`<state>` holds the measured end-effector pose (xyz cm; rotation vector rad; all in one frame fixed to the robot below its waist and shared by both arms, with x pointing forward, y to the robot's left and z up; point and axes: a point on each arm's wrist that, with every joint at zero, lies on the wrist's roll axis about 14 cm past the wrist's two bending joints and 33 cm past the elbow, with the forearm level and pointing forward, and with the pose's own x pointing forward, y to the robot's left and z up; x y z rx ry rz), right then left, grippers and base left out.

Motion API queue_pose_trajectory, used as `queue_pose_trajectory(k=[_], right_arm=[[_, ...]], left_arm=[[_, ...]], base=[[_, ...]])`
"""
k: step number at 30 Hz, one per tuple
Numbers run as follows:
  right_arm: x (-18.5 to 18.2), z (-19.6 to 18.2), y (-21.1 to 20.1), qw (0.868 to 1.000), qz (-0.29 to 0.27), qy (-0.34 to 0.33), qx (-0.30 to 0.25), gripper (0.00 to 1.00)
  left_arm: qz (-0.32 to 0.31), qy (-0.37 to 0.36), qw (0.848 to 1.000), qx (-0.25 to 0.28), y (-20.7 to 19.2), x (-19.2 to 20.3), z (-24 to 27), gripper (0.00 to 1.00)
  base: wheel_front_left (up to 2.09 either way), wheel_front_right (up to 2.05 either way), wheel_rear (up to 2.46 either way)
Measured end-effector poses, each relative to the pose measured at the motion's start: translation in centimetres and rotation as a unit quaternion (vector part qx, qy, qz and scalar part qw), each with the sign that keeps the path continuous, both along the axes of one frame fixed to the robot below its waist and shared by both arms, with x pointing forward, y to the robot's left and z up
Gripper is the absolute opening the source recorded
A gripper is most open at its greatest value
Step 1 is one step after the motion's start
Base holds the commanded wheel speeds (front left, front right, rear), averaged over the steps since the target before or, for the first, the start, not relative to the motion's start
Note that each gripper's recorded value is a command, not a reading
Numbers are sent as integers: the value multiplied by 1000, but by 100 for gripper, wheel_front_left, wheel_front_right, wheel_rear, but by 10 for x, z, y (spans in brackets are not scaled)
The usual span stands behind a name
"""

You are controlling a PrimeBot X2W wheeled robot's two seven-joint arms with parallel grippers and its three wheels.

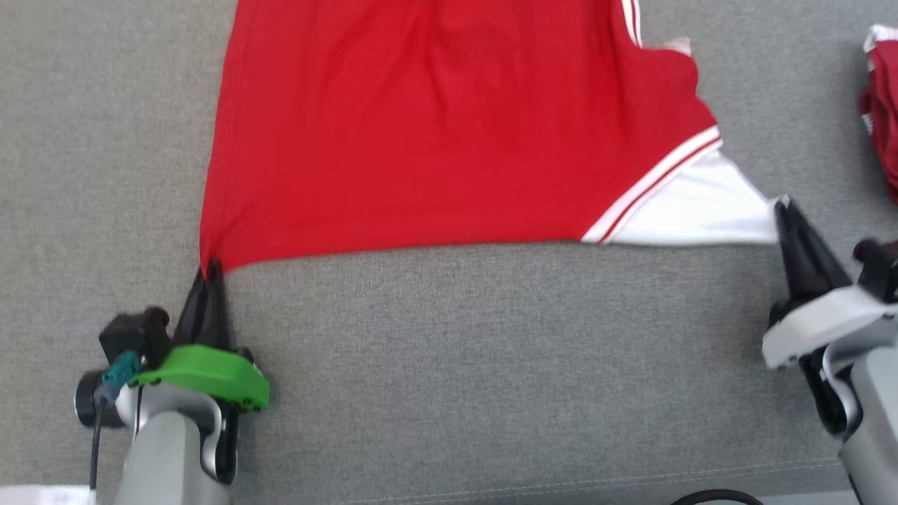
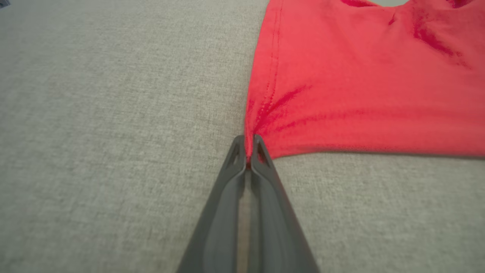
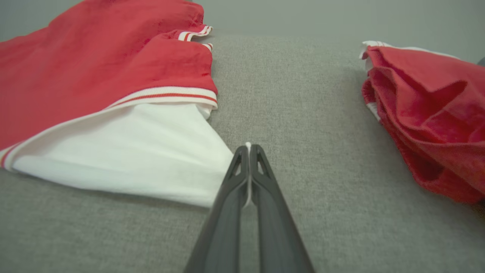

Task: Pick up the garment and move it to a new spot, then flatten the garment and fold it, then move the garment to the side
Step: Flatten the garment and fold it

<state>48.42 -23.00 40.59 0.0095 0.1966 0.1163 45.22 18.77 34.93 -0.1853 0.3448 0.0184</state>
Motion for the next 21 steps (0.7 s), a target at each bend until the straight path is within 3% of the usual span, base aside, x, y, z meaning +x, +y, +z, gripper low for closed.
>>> queue_pose_trajectory(k=[5,11,21], right_arm=[[-60,-10,-5,999,-10,43,0,0],[-131,-16,-9,997,-16,74,0,0],[-181,-10,-18,997,-24,71,7,0]], left_arm=[[24,24,999,-26,3,-54,-2,0],[9,53,997,-49,-13,-122,-6,0],[1,45,998,-54,-24,-165,4,0]], base=[[0,0,0],[0,0,0],[0,0,0]])
